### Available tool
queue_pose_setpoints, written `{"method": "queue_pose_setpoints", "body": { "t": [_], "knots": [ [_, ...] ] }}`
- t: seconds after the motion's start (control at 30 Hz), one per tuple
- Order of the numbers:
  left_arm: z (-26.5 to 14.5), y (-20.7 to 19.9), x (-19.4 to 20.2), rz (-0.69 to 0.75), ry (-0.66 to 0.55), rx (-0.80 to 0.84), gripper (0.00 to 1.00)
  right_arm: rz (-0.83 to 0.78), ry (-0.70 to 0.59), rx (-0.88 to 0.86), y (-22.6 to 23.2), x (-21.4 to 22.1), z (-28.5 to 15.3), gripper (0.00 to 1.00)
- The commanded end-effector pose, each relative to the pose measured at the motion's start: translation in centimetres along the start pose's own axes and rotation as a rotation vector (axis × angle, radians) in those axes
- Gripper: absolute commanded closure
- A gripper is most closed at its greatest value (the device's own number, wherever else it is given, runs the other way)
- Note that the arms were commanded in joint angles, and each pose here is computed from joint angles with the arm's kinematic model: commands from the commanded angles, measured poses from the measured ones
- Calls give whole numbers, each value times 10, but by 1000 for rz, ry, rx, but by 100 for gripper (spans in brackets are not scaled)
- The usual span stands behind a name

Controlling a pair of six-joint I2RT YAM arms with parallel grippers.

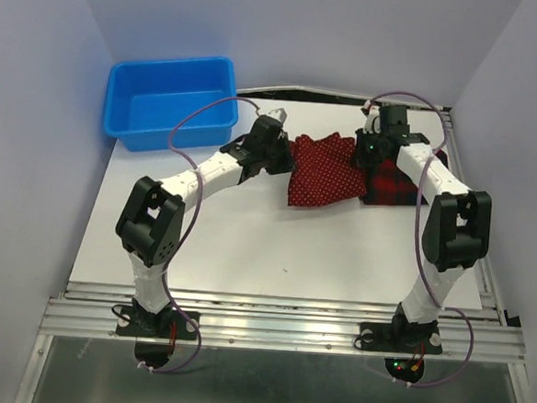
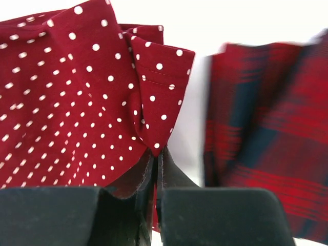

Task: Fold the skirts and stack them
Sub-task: Neatly place the folded skirt to the corner

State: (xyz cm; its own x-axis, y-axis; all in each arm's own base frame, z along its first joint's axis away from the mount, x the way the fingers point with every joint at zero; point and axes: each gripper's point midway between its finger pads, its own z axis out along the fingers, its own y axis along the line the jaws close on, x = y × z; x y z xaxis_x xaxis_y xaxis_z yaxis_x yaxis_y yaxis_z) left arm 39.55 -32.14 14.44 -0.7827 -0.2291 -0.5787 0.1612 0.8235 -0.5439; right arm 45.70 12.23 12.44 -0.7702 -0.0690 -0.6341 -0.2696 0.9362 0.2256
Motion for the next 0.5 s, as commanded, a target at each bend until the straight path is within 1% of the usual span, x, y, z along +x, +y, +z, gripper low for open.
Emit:
{"method": "queue_pose_setpoints", "body": {
  "t": [0.0,0.03,0.07,0.1,0.13,0.2,0.23,0.27,0.3,0.33,0.37,0.4,0.43,0.47],
  "knots": [
    [-5,-75,-34,67,-78,198,100,-33,-152,78,-30,-56,-48,100],
    [-3,-82,-35,72,-76,216,100,-30,-150,87,-36,-55,-51,100],
    [-6,-98,-46,79,-100,256,100,-26,-163,107,-48,-60,-58,100],
    [-5,-106,-48,86,-98,275,100,-20,-165,118,-55,-62,-62,100],
    [4,-111,-40,92,-74,289,100,-21,-169,130,-61,-65,-69,99],
    [2,-137,-55,113,-122,358,100,-11,-172,147,-75,-66,-77,100],
    [12,-145,-47,125,-101,377,100,1,-176,168,-90,-66,-85,100],
    [9,-161,-57,137,-129,415,100,2,-187,179,-97,-70,-91,100],
    [13,-168,-58,147,-135,430,100,18,-195,203,-113,-70,-99,100],
    [29,-167,-50,154,-119,428,100,27,-195,214,-122,-70,-103,99],
    [32,-176,-49,160,-119,449,100,25,-199,227,-131,-71,-106,99],
    [30,-192,-60,168,-149,494,100,25,-214,241,-139,-76,-113,100],
    [47,-190,-51,170,-125,496,100,37,-211,263,-155,-73,-116,100],
    [51,-195,-50,177,-130,508,100,36,-216,274,-163,-75,-118,100]
  ]
}}
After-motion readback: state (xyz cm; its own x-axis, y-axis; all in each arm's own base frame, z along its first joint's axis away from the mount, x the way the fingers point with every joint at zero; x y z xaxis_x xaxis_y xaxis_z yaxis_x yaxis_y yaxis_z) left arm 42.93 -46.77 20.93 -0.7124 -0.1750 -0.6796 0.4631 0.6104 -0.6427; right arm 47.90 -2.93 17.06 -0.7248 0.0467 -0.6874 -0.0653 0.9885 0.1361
